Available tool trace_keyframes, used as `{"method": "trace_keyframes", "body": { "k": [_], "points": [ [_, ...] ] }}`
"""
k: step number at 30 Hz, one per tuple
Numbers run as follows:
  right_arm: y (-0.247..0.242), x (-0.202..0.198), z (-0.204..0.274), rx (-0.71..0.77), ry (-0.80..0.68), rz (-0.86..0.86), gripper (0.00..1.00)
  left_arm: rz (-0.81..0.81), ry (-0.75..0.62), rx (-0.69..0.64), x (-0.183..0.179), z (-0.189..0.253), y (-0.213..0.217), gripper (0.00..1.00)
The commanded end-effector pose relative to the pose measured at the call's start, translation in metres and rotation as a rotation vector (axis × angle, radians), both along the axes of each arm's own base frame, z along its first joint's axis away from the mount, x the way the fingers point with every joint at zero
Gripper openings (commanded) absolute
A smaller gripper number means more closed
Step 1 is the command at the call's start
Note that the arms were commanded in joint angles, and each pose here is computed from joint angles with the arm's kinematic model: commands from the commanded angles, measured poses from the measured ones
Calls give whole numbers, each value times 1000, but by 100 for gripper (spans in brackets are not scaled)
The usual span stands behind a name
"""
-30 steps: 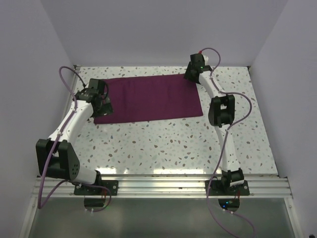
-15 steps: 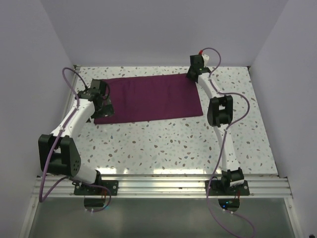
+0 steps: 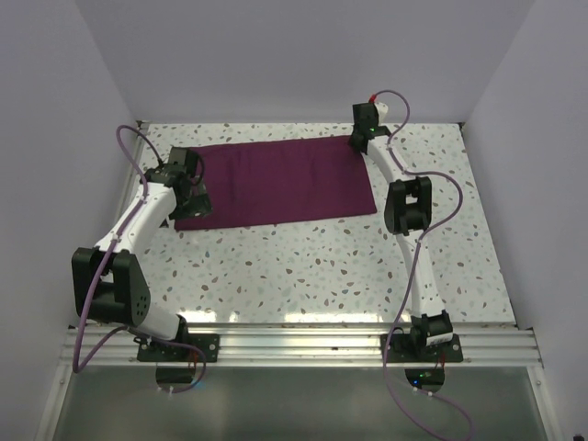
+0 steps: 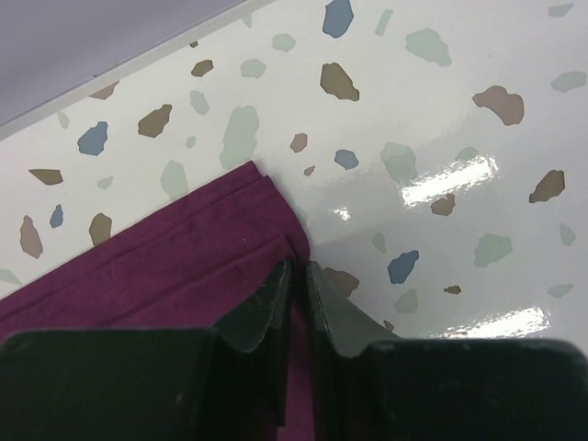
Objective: Open and lay out the surgical kit
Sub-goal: Open the surgical kit at the center of the board.
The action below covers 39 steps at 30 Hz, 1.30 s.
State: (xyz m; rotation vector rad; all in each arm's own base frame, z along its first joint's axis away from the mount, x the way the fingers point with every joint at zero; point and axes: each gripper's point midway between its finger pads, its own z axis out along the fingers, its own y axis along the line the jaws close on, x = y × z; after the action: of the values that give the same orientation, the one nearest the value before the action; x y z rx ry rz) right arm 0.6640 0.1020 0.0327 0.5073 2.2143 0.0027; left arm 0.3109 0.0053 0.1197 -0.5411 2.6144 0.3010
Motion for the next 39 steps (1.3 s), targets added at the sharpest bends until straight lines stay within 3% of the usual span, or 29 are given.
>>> {"method": "trace_keyframes", "body": {
  "k": [1, 2, 4, 22, 32, 39],
  "points": [
    [-4, -3, -8, -10, 26, -4, 13, 0, -18, 13, 0, 6, 2, 100],
    [-3, -3, -5, -11, 22, -1, 5, 0, -17, 13, -1, 5, 2, 100],
    [-5, -5, -5, -20, 30, 0, 0, 0, -23, 12, -1, 7, 2, 100],
    [-12, -29, 111, -70, -55, 12, 0, -21, -125, -15, 5, 31, -2, 100],
    [3, -71, 114, -53, 71, 71, 0, -50, -184, -38, 1, 44, -6, 100],
    [40, -108, 111, -58, 145, 179, 0, -69, -216, -56, 3, 50, -9, 100]
  ]
}}
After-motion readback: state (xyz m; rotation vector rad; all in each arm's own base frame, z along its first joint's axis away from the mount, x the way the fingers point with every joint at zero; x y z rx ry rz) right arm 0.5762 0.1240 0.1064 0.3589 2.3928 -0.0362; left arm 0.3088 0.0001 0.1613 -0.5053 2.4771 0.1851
